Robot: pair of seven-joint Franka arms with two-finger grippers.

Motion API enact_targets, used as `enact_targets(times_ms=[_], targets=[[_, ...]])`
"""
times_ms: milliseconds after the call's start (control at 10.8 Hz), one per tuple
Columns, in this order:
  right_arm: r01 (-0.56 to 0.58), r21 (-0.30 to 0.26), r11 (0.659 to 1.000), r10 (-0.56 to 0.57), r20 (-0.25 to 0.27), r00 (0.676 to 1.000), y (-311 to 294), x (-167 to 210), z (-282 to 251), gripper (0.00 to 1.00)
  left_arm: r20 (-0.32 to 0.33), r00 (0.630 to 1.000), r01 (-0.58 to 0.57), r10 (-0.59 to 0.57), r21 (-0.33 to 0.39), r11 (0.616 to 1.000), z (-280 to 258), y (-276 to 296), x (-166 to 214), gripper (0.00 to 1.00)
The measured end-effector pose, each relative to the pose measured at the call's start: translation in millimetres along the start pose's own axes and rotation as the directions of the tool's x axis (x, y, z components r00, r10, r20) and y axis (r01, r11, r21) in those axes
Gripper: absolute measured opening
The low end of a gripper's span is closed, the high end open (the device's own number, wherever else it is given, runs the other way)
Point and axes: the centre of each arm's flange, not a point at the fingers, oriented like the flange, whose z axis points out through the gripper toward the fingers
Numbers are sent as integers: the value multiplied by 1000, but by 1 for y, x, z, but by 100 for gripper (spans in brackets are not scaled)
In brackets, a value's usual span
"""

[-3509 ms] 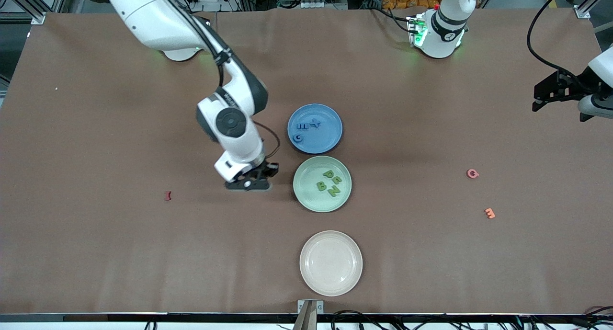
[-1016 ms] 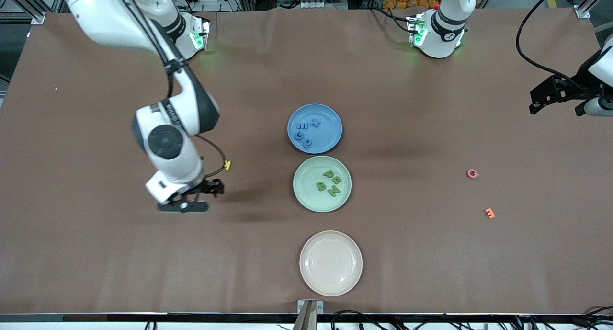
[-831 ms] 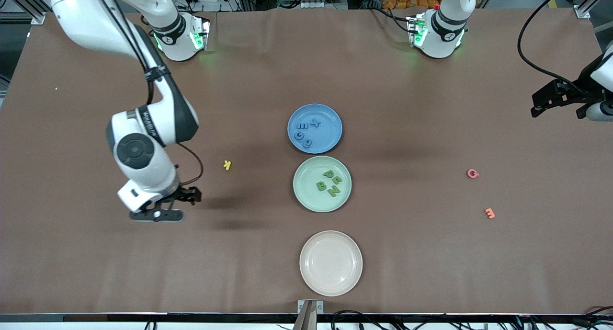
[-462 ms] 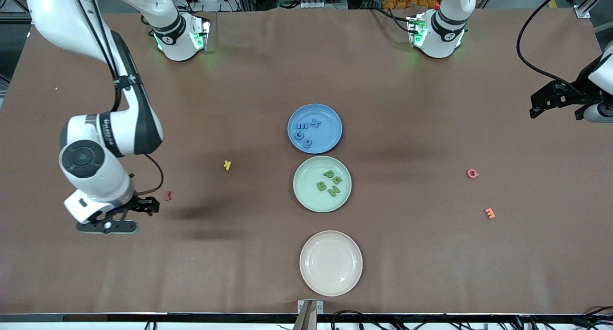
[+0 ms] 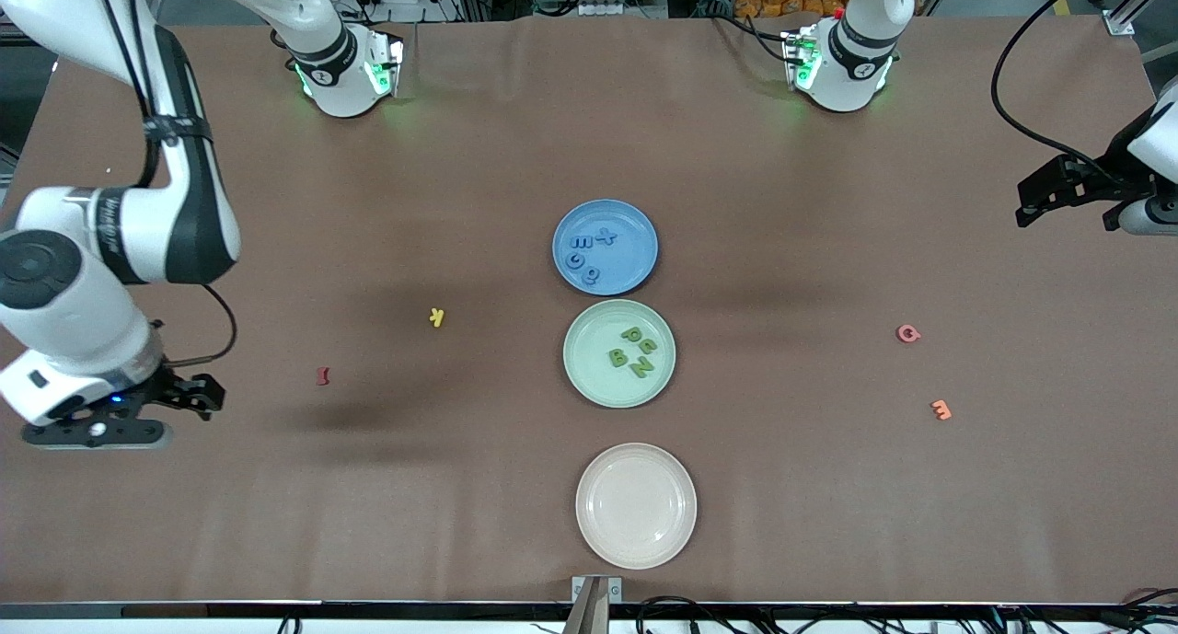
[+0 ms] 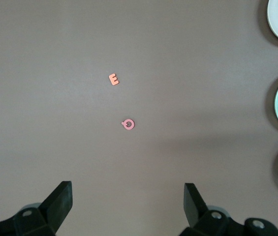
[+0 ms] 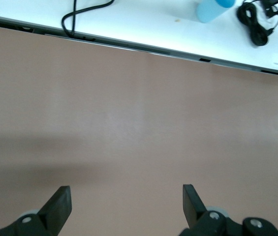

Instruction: Sort letters by color into matching plates

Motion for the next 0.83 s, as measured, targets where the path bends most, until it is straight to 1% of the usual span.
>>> enact_targets(times_ms=[92, 185, 369, 554, 646, 831], targets=[[2, -2, 1000, -2, 12, 1000, 16, -3, -15, 100, -1, 1000, -1, 1, 0, 1000, 0, 0, 0, 100], [-13, 17, 1000, 12, 33, 999, 26, -7, -31, 100, -5, 1000, -2, 2, 0, 1000, -1, 1, 0, 100], [-50, 88, 995, 42, 87, 995, 38, -15, -74, 100, -9, 1000, 1, -1, -6, 1000, -3, 4, 0, 100], [-91, 171, 981, 71, 121, 990, 47, -27, -122, 100, -10, 1000, 5, -5, -7, 1000, -3, 8, 0, 100], [-103, 198, 975, 78, 130, 988, 52, -35, -141, 100, -11, 1000, -1, 1, -9, 1000, -4, 18, 1, 100], [-118, 216, 969, 88, 142, 986, 60, -48, -170, 100, -13, 1000, 21, -21, -11, 1000, -6, 50, 0, 100]])
